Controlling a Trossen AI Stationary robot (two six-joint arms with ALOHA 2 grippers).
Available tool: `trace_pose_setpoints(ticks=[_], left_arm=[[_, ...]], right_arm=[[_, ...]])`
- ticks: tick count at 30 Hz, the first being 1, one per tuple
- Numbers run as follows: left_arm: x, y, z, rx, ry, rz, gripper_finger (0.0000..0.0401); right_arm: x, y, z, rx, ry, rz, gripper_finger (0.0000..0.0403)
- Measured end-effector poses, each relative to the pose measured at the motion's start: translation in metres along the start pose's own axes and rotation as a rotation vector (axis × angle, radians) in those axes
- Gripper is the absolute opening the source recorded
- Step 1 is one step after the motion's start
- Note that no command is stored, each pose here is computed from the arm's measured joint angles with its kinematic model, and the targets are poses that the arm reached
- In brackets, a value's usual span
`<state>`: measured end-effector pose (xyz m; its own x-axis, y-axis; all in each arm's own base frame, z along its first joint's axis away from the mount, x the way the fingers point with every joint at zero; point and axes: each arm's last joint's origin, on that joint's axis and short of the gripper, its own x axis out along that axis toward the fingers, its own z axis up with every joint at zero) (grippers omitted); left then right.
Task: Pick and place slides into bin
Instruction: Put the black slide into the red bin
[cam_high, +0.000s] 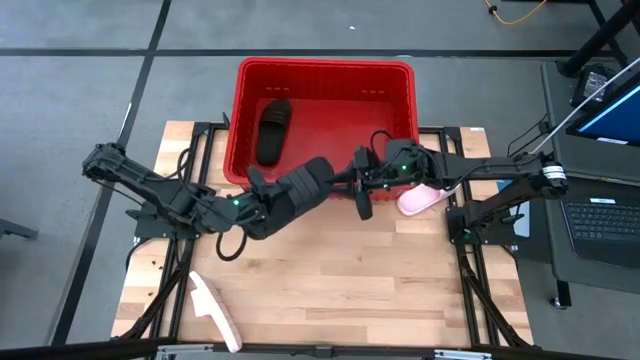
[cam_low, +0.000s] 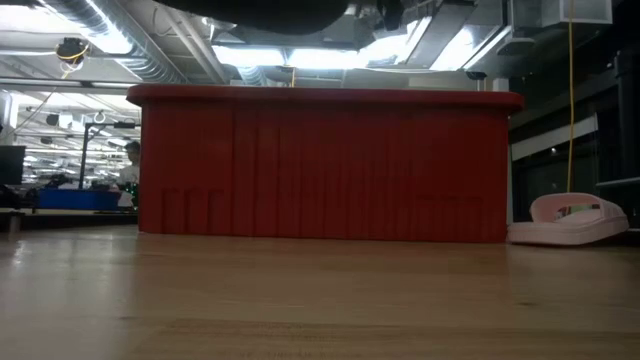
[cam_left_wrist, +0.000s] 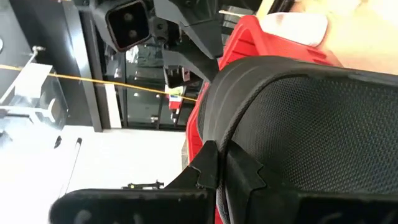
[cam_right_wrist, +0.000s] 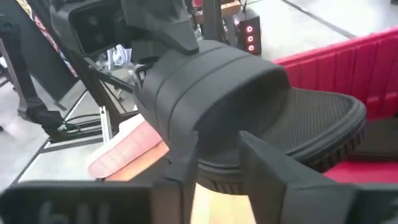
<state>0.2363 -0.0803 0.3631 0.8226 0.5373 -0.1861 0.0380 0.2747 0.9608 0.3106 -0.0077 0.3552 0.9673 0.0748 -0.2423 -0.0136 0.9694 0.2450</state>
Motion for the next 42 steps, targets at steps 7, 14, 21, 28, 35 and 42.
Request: trace_pose_setpoints(ticks=[7, 14, 21, 28, 35, 42], left_arm=[[0.008, 0.006, -0.009, -0.081, 0.058, 0.025, 0.0003], [0.023, 0.012, -0.021, -0.137, 0.087, 0.024, 0.0003], [0.050, 0.023, -0.044, -0.217, 0.137, 0.039, 0.0003], [0.079, 0.043, -0.075, -0.262, 0.225, 0.152, 0.0003], [0.125, 0.040, -0.103, -0.216, 0.373, 0.168, 0.0003], [0.172, 0.050, -0.118, -0.255, 0.472, 0.158, 0.0003]], right_arm=[[-0.009, 0.010, 0.023, -0.101, -0.019, -0.059, 0.0014], [-0.026, 0.026, 0.045, -0.229, 0.041, -0.208, 0.0006], [-0.037, 0.024, 0.051, -0.249, 0.115, -0.318, 0.0004], [-0.050, 0.004, 0.055, -0.224, 0.131, -0.436, 0.0003], [-0.061, -0.031, 0.063, -0.185, 0.114, -0.583, 0.0004], [-0.073, -0.068, 0.069, -0.179, 0.129, -0.683, 0.0003]])
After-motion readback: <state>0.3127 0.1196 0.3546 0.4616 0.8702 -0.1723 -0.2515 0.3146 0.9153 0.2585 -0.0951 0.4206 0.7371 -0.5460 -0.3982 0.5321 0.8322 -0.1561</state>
